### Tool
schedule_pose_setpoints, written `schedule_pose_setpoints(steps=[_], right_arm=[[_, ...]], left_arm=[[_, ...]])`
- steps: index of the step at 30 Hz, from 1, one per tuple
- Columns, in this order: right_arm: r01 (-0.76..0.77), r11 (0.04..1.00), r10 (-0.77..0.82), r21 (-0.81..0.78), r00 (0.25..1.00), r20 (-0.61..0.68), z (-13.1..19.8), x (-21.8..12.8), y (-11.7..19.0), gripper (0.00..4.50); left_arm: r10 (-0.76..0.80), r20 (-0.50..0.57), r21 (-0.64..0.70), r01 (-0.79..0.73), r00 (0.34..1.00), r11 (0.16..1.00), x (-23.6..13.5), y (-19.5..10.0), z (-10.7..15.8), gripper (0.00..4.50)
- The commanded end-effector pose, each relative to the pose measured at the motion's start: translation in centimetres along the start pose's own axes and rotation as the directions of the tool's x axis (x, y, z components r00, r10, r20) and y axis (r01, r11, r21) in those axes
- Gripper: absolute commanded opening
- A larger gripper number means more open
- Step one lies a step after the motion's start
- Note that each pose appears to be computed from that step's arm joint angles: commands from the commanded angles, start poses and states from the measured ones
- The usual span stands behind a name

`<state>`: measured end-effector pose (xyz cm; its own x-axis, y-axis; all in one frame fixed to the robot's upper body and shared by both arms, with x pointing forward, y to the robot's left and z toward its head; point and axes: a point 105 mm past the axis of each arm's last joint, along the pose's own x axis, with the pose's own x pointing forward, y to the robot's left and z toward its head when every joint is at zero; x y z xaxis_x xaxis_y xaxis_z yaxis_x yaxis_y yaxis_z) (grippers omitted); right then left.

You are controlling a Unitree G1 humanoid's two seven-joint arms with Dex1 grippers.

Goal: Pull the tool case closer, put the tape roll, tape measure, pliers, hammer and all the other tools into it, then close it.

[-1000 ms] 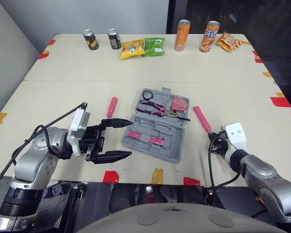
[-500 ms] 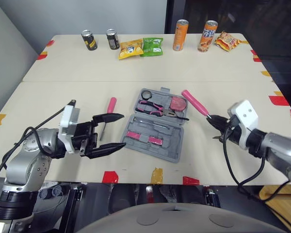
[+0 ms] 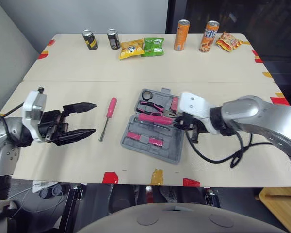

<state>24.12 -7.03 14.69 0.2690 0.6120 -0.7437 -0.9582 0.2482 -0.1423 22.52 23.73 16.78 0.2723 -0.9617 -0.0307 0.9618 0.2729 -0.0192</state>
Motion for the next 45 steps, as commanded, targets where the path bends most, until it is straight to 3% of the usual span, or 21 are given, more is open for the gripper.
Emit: schedule_pose_setpoints(steps=[1, 18, 42, 45], right_arm=[[-0.008, 1.0, 0.007, -0.026, 1.0, -0.028, 1.0, 0.5, -0.3, 0.03], [-0.006, 0.998, 0.014, 0.068, 0.993, -0.114, -0.9, 5.4, 0.0, 0.03], [-0.038, 0.99, 0.047, 0.137, 0.997, -0.066, -0.2, 8.7, 0.4, 0.03], [-0.025, 0.988, 0.03, 0.152, 0.999, -0.032, 0.2, 8.8, 0.1, 1.27]], left_arm=[[-0.005, -0.035, 0.027, 0.006, 0.999, 1.0, -0.8, -0.4, 0.1, 4.5], [0.005, -0.061, 0.003, -0.005, 0.998, 1.0, -1.4, -0.9, -1.7, 4.5], [-0.007, -0.074, -0.021, 0.006, 0.997, 1.0, -2.1, -0.9, -3.2, 4.5], [-0.008, -0.074, -0.025, 0.006, 0.997, 1.0, -2.2, -0.9, -3.3, 4.5]])
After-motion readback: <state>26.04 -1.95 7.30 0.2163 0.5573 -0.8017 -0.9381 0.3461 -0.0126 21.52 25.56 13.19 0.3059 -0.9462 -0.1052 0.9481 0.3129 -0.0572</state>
